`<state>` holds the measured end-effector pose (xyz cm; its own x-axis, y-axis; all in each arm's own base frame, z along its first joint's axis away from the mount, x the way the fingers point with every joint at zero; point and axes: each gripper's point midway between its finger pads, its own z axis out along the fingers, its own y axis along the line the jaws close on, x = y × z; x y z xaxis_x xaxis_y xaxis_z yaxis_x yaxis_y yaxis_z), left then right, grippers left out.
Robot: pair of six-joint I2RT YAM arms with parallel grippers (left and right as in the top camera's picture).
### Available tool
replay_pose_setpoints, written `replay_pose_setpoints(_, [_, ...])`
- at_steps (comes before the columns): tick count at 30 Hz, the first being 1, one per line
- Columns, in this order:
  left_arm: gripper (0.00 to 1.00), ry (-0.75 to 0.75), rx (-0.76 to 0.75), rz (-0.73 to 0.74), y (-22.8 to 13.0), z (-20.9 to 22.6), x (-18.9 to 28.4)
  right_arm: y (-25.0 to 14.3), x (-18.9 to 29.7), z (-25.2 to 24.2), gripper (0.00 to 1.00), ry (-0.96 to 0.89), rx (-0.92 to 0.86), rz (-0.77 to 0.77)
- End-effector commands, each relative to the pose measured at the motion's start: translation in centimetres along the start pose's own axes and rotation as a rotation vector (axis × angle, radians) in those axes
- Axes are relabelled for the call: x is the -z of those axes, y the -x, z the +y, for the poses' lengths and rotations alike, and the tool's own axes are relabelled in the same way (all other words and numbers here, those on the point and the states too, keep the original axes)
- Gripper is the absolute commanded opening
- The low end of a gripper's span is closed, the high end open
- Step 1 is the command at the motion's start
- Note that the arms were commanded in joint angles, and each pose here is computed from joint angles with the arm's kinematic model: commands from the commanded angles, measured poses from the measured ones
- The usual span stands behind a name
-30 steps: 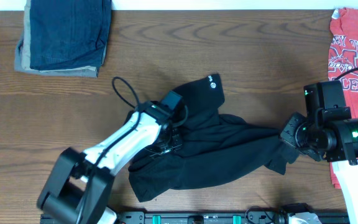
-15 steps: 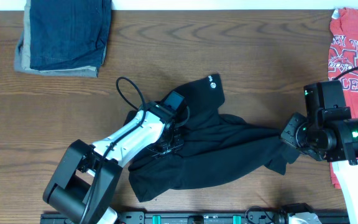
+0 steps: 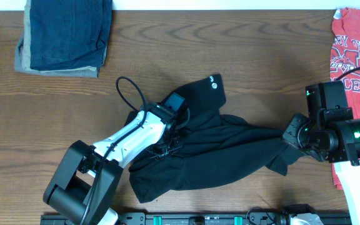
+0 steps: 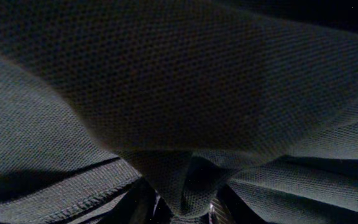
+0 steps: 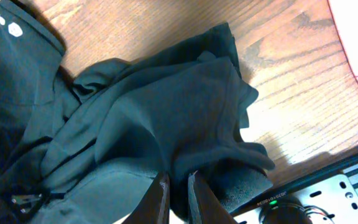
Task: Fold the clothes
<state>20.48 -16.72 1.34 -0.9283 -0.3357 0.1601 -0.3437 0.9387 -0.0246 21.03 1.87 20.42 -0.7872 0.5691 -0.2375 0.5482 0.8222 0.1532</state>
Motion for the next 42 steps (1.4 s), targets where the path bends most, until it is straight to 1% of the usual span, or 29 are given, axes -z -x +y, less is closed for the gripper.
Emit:
replay_pose_setpoints(1, [0.29,0.024,0.006,-0.023,0.1,0.7,0.3,0.8,0.6,-0.4,0.1,-0.011,-0.002,-0.038])
replay_pose_setpoints(5, [0.29,-0.002,0.002,-0.046,0.1,0.6,1.4,0.9,0.6,-0.4,0.11,-0.015,-0.003,-0.043])
replay_pose_setpoints(9, [0.32,-0.028,-0.002,-0.065,0.1,0.4,2.2,0.9,0.6,-0.5,0.11,-0.016,-0.003,-0.044])
replay_pose_setpoints(14, [0.34,-0.02,-0.001,-0.058,-0.1,0.6,2.1,0.8,0.5,-0.5,0.11,-0.018,-0.002,-0.042])
replay_pose_setpoints(27, [0.35,0.012,0.027,-0.026,-0.9,1.9,0.9,0.6,0.1,-0.7,0.11,-0.027,-0.002,-0.031])
replay_pose_setpoints(40, [0.35,-0.015,0.024,-0.045,-0.5,1.4,0.5,0.6,0.1,-0.7,0.12,-0.027,-0.002,-0.032])
replay_pose_setpoints(42, [0.32,-0.014,0.024,-0.044,-0.5,1.4,0.4,0.6,0.1,-0.7,0.12,-0.027,-0.002,-0.032])
